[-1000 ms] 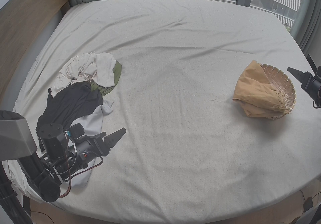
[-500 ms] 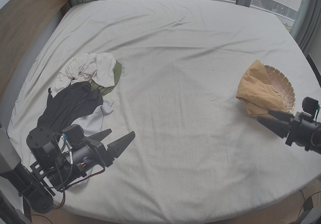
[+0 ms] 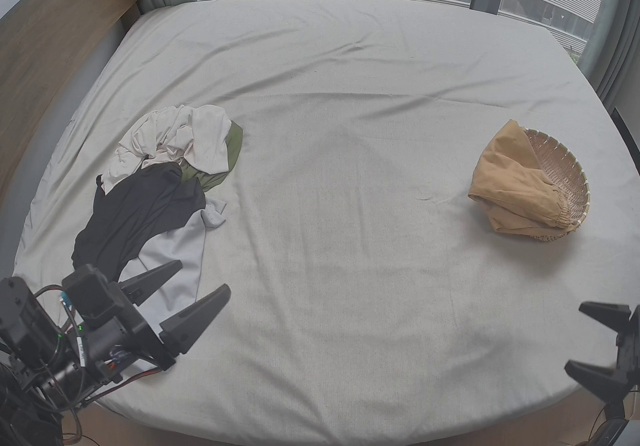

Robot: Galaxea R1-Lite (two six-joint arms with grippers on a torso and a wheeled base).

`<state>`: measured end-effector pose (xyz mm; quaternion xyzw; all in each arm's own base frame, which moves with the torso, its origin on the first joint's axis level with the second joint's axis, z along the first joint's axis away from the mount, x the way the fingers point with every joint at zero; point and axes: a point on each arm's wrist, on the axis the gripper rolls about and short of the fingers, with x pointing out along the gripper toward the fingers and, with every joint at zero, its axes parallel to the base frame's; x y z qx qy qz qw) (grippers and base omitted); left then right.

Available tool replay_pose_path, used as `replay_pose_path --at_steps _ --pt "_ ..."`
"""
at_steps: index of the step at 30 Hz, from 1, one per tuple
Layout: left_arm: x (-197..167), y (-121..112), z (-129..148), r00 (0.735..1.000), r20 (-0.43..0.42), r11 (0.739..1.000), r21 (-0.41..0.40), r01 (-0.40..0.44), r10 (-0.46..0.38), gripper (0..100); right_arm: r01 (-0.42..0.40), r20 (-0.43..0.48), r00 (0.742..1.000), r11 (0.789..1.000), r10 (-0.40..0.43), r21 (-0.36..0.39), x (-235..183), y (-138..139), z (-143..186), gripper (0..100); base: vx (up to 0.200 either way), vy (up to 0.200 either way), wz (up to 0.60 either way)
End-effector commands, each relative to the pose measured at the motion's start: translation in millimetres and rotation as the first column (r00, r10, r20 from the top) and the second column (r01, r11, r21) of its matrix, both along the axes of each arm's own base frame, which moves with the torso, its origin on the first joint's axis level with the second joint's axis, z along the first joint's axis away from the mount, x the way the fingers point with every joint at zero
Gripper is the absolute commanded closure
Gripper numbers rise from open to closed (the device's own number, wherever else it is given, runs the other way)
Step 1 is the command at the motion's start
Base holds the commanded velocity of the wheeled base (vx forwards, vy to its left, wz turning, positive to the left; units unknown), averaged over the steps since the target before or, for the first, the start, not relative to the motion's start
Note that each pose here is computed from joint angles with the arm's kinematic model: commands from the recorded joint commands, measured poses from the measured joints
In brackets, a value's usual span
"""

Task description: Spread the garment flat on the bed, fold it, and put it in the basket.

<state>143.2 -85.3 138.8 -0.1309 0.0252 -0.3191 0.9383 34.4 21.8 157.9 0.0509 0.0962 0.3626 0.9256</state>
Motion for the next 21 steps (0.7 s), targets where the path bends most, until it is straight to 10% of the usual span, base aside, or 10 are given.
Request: replay_pose_path --at_steps 1,11,21 --pt "-37.6 25.6 22.5 0.992 0.104 0.995 -0.068 -0.07 0.077 0 0.041 0.217 0.975 0.997 -0.053 0.058 -58.0 -19.4 5.5 0 0.0 0.0 0.0" --pt "-61.7 56.7 18.7 0.965 0.068 0.967 -0.045 -0.252 0.254 0 0.179 0.255 0.948 0.982 -0.189 0.062 -66.4 -13.5 2.0 0 0.0 0.0 0.0" --pt "-129.5 79.5 -6.5 0.937 0.107 0.943 -0.031 -0.33 0.332 0 0.276 0.221 0.938 0.961 -0.267 -0.011 -62.0 -11.8 -75.5 0 0.0 0.0 0.0"
